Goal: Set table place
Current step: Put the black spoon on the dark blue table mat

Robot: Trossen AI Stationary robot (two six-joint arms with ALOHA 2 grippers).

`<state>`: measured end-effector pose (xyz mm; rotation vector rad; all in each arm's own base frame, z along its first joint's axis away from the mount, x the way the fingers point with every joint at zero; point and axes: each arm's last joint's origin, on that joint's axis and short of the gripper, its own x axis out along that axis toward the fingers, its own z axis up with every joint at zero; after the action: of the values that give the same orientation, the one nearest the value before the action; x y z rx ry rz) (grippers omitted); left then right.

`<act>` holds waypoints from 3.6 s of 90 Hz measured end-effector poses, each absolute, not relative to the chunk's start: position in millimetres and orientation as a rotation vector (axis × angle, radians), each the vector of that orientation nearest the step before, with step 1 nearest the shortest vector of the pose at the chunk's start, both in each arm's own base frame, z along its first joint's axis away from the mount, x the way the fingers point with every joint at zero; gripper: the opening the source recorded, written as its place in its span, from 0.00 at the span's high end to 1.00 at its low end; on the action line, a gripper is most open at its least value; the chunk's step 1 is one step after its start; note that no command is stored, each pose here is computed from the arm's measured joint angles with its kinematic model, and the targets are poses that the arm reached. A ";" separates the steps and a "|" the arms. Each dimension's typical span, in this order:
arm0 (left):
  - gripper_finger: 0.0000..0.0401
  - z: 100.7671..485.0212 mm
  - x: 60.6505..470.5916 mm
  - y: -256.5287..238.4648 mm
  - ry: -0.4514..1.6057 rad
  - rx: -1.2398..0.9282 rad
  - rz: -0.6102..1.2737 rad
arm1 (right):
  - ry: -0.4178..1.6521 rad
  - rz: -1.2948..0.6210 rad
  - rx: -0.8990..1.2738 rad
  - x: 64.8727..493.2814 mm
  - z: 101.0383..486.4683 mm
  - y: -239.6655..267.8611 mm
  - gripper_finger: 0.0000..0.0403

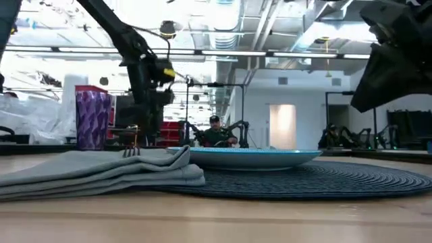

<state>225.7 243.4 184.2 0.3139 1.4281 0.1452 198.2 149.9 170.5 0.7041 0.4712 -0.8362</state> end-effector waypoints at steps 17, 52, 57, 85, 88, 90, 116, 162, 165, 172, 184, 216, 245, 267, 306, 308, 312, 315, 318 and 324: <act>0.68 169.7 234.8 258.7 1.475 0.257 0.120 | 0.458 -0.832 0.711 199.0 170.9 150.5 0.86; 0.76 152.0 246.6 288.0 1.474 0.073 -0.001 | 0.457 -0.834 0.699 201.8 171.1 148.2 0.86; 0.77 149.5 247.8 292.4 1.480 0.069 0.010 | 0.458 -0.834 0.697 201.6 171.2 148.1 0.86; 0.80 136.4 246.6 296.3 1.489 0.022 -0.054 | 0.461 -0.835 0.692 201.4 171.2 148.0 0.86; 0.81 136.4 246.6 296.2 1.490 0.022 -0.053 | 0.464 -0.832 0.685 201.5 171.2 148.0 0.86; 0.83 137.1 246.6 296.2 1.489 0.022 -0.050 | 0.464 -0.831 0.684 201.7 171.3 148.0 0.86; 0.99 145.6 248.2 298.4 1.479 0.011 0.015 | 0.464 -0.840 0.679 203.7 171.3 145.5 0.86; 1.00 227.7 286.5 277.5 1.426 0.185 0.021 | 0.310 -0.838 0.691 198.0 174.2 149.8 0.86; 1.00 234.2 289.9 273.1 1.410 0.203 0.013 | 0.295 -0.835 0.695 196.3 174.5 151.2 0.86; 1.00 241.5 298.8 261.2 1.396 0.230 -0.014 | 0.259 -0.816 0.707 193.2 175.3 155.3 0.86; 1.00 244.8 314.9 237.5 1.371 0.253 -0.078 | 0.274 -0.772 0.625 191.9 177.5 160.6 0.86; 1.00 245.7 360.3 159.5 1.323 0.384 -0.277 | 0.330 -0.981 0.412 168.9 200.0 99.0 0.86; 1.00 247.5 385.5 108.2 1.236 0.522 -0.379 | 0.302 -0.936 0.459 138.4 189.2 45.2 0.93; 1.00 251.3 402.4 84.2 1.114 0.627 -0.398 | 0.321 -0.754 0.381 143.1 199.6 7.3 0.99; 1.00 258.6 424.5 24.6 0.837 1.115 -0.650 | 0.400 -0.467 0.449 133.9 201.7 -30.4 0.98; 1.00 259.4 425.9 23.2 0.822 1.124 -0.644 | 0.401 -0.458 0.455 134.0 201.7 -30.3 0.98; 1.00 261.5 429.3 20.7 0.786 1.137 -0.623 | 0.403 -0.445 0.468 134.2 201.6 -29.7 0.98; 1.00 263.2 431.6 19.6 0.761 1.145 -0.606 | 0.402 -0.438 0.479 134.4 201.7 -28.9 0.98; 1.00 264.5 433.3 18.3 0.741 1.152 -0.595 | 0.402 -0.433 0.486 134.6 201.7 -28.0 0.98; 1.00 267.4 436.9 16.5 0.698 1.169 -0.572 | 0.405 -0.419 0.485 135.0 201.7 -26.1 0.98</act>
<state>436.9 16.5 267.4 1.1685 0.6979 -0.5716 135.0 -26.1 201.7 0.4848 0.4049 -0.4188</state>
